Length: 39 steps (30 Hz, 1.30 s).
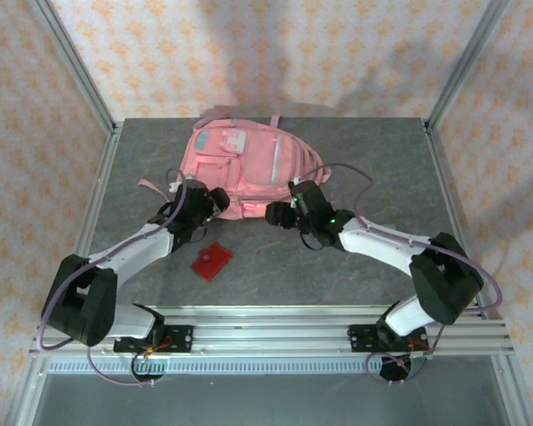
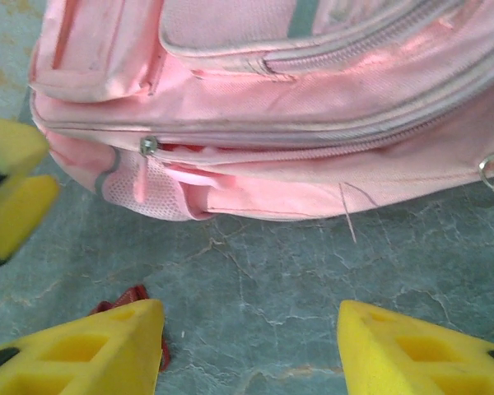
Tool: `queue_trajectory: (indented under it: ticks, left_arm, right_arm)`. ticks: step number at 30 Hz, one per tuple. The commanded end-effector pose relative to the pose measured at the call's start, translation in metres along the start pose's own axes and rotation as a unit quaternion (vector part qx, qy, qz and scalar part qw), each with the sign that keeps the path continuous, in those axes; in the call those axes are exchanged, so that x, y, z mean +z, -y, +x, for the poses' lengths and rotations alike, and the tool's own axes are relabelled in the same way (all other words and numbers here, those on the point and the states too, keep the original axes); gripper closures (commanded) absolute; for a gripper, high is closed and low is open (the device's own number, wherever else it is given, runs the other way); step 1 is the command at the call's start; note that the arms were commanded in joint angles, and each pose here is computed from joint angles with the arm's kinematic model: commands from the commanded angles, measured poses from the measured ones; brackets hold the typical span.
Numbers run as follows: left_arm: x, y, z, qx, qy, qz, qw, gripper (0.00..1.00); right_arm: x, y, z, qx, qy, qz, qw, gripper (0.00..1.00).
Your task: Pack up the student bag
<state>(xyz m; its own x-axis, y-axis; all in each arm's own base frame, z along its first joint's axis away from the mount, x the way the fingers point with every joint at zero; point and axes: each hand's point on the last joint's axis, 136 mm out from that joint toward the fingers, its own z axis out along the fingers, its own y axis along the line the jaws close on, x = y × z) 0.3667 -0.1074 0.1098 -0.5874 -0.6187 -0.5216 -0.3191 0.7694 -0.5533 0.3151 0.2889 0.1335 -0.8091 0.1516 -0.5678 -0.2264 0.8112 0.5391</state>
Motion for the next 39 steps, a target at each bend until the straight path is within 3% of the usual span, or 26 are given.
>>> queue_trajectory:
  ticks: [1,6,11,19,27,31,39]
  left_arm:
    - [0.007,0.025,-0.017,-0.045,0.01,0.065,0.997,0.21]
    - [0.023,0.03,-0.027,-0.042,0.015,0.06,0.997,0.24]
    - [0.038,0.034,-0.029,-0.041,0.004,0.06,0.997,0.4]
    - [0.052,0.034,-0.024,-0.043,-0.029,0.058,0.997,0.99]
    - [0.02,0.062,-0.038,-0.05,-0.022,0.114,0.992,1.0]
    - [0.003,0.073,-0.042,-0.063,-0.013,0.144,0.987,1.0]
    - [-0.001,0.078,-0.036,-0.07,-0.021,0.166,0.983,1.0]
  right_arm:
    - [-0.001,-0.01,-0.01,0.003,0.014,-0.014,1.0,0.43]
    - [-0.002,-0.008,-0.005,0.01,0.012,-0.017,1.0,0.43]
    - [0.009,-0.01,0.005,-0.005,-0.003,-0.007,1.0,0.47]
    - [0.027,-0.03,0.009,-0.026,-0.024,-0.012,0.999,0.52]
    - [0.046,-0.047,-0.011,-0.028,-0.034,0.017,0.999,0.52]
    - [0.061,-0.053,-0.012,-0.022,-0.06,0.037,0.997,0.59]
    - [0.079,-0.053,-0.025,-0.005,-0.057,0.1,0.993,0.55]
